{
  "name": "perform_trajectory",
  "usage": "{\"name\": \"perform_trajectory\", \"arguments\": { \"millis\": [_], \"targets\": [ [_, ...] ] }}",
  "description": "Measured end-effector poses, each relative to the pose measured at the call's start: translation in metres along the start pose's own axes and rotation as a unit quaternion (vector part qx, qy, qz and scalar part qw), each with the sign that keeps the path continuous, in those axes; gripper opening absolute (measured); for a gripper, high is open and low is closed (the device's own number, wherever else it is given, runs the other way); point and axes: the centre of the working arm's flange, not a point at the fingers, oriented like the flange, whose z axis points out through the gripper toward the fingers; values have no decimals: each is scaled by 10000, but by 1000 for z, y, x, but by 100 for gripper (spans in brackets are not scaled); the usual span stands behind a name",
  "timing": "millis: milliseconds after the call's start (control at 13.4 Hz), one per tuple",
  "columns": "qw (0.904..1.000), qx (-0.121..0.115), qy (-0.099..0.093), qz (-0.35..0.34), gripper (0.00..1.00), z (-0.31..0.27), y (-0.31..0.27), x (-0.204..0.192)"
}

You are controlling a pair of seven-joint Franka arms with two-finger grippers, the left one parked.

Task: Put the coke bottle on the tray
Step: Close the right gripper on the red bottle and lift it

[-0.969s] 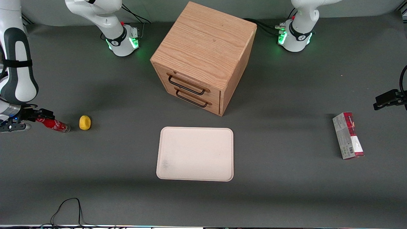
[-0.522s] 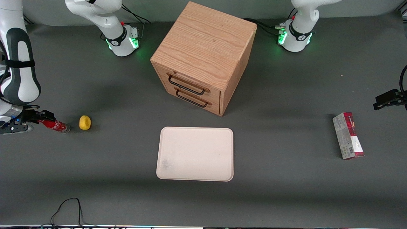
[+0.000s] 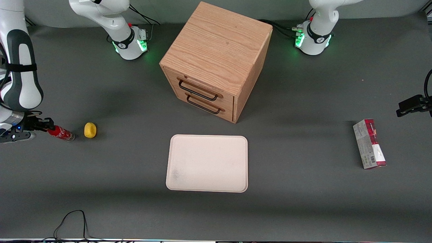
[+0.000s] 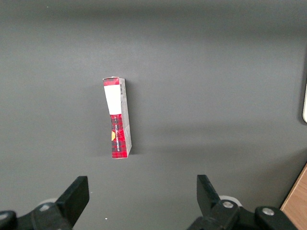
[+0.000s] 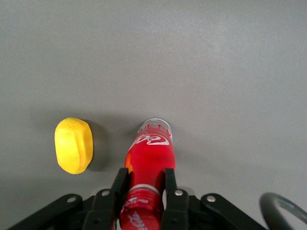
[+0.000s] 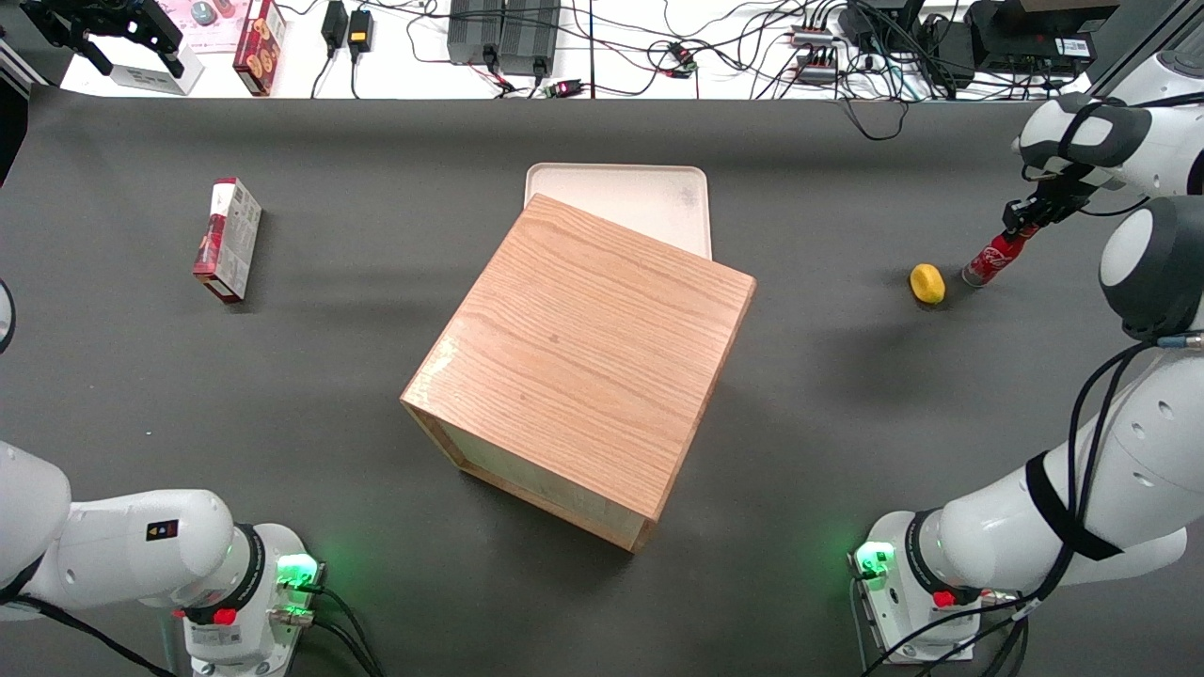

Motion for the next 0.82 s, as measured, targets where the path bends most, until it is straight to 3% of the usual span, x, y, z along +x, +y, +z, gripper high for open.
{"name": "perform_trajectory", "arguments": {
  "millis": [224, 522, 820],
  "targets": [
    [9999, 71, -25, -112, 35, -36, 5, 15],
    [9991, 320, -138, -224, 35, -154, 11, 32],
    [9985, 400, -215, -302, 35, -266, 5, 19]
  ]
}}
